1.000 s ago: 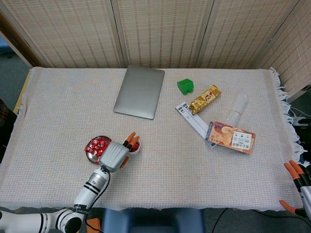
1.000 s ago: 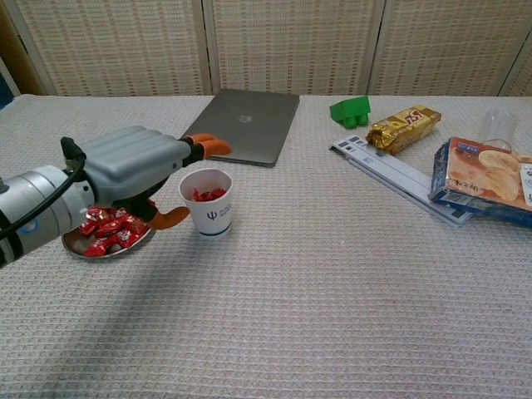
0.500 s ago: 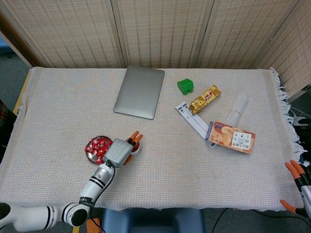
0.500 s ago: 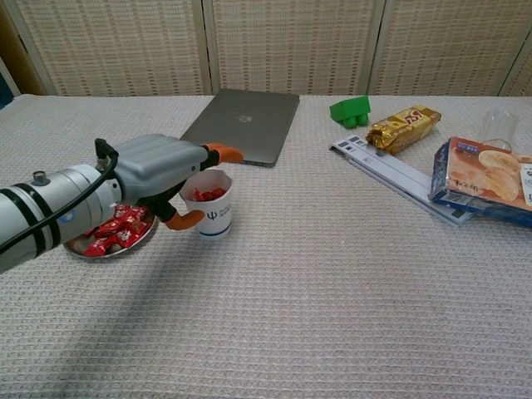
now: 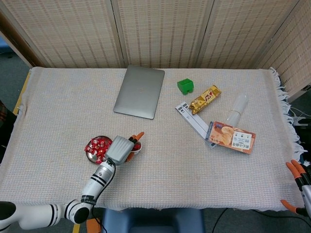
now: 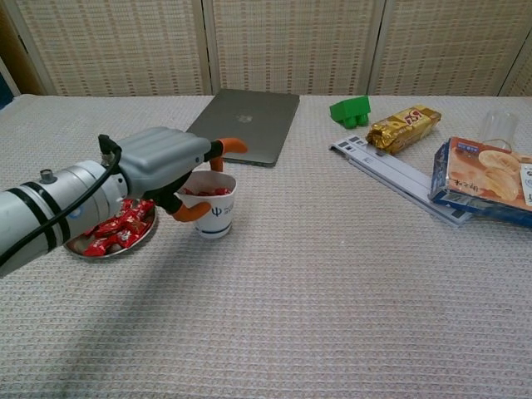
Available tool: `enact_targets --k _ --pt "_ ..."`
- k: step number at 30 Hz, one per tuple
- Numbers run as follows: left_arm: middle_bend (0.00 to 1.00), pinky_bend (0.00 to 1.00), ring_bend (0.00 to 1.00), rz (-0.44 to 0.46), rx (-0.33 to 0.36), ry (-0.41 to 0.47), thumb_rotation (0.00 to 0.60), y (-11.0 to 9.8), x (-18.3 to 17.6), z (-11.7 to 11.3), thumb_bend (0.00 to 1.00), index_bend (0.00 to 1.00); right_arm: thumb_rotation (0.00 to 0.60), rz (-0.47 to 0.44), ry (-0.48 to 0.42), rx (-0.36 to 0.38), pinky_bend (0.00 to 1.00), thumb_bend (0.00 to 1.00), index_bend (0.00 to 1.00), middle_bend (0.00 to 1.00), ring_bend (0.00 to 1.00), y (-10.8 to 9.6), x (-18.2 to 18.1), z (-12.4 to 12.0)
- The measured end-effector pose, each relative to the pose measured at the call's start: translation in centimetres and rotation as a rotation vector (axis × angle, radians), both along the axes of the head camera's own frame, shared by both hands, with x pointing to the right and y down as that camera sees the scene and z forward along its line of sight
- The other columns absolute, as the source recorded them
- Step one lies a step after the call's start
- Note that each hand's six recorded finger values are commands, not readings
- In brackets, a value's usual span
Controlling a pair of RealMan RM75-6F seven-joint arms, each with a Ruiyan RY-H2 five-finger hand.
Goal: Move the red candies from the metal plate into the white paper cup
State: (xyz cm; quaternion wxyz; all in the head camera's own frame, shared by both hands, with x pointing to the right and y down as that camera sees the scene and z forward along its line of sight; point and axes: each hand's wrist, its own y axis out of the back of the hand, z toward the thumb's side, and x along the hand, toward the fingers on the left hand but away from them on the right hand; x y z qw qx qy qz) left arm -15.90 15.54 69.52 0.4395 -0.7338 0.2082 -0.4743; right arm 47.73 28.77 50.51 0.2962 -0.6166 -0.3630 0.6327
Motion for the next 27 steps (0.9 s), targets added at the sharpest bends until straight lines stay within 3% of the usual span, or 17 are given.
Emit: enact_targets --k 9,17,20,24,27 --pt "0.35 1.00 0.71 -0.030 0.061 -0.063 0.600 -3.3 -1.3 1.0 0.41 0.08 0.600 0.018 0.012 -0.004 0.00 0.06 0.00 0.00 0.00 -0.3 0.4 0.3" --pt "0.33 1.00 0.71 -0.044 0.048 -0.147 0.600 -5.2 -2.7 2.9 0.41 0.08 0.600 0.019 0.022 -0.005 0.00 0.06 0.00 0.00 0.00 -0.3 0.3 0.5" --pt "0.27 1.00 0.71 -0.036 0.030 -0.159 0.600 -4.9 -2.8 3.2 0.41 0.05 0.600 0.019 0.022 -0.004 0.00 0.06 0.00 0.00 0.00 -0.3 0.3 0.5" --pt "0.07 1.00 0.71 -0.031 0.029 -0.163 0.600 -4.8 -2.8 3.1 0.41 0.00 0.600 0.017 0.023 -0.008 0.00 0.06 0.00 0.00 0.00 -0.3 0.3 0.6" --pt "0.02 1.00 0.71 -0.037 0.026 -0.153 0.600 -4.7 -2.9 2.7 0.41 0.00 0.600 0.015 0.022 -0.004 0.00 0.06 0.00 0.00 0.00 -0.2 0.2 0.4"
